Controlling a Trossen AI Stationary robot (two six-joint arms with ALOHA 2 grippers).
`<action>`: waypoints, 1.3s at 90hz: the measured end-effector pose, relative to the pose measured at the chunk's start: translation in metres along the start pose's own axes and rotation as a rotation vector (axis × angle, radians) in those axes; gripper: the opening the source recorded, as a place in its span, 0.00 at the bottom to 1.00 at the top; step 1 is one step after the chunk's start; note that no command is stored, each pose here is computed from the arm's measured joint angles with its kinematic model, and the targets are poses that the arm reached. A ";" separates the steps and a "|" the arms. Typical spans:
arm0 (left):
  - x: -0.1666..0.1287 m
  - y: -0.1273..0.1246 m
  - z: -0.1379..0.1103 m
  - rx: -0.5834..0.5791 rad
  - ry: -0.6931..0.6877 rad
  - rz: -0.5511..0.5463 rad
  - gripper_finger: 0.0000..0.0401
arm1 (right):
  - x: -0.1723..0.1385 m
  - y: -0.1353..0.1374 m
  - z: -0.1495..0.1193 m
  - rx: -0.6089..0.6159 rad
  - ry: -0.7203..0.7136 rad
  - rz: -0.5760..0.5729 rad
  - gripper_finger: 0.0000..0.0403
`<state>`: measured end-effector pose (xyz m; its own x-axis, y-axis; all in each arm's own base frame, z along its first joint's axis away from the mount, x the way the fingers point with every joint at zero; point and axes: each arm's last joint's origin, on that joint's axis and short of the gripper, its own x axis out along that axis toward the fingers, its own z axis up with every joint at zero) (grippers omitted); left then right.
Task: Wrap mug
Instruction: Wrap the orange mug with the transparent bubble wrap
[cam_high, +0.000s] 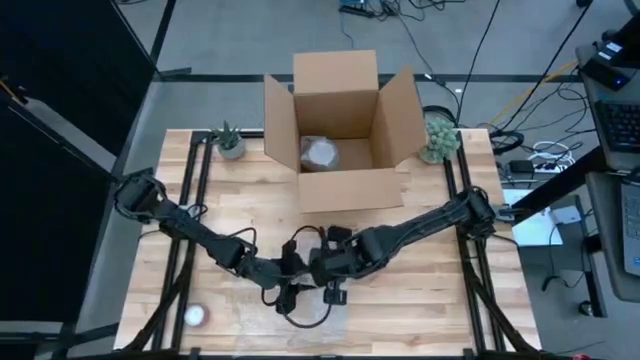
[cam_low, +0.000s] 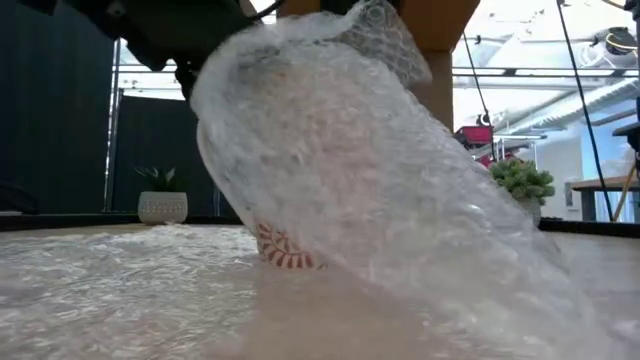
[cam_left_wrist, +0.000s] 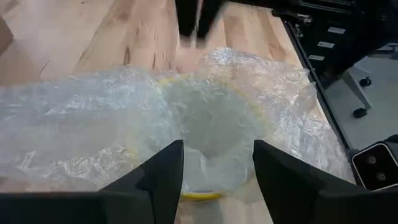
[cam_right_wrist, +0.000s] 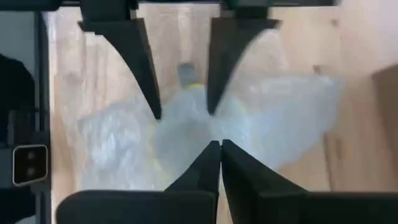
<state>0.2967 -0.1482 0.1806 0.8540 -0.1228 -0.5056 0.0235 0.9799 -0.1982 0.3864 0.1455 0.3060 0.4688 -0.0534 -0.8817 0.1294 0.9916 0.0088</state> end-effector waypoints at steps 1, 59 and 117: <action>0.000 0.000 0.000 0.000 0.000 0.000 0.45 | -0.002 -0.001 0.000 0.002 -0.004 -0.014 0.00; 0.000 -0.001 0.000 0.002 -0.002 0.004 0.45 | 0.078 -0.039 -0.014 0.090 -0.024 -0.031 0.00; 0.000 -0.001 0.000 0.001 -0.005 -0.004 0.45 | 0.073 0.025 -0.041 -0.027 -0.021 0.048 0.00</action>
<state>0.2964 -0.1493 0.1811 0.8562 -0.1255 -0.5011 0.0270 0.9796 -0.1992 0.3882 0.1710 0.2225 0.4917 -0.0074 -0.8707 0.0824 0.9959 0.0381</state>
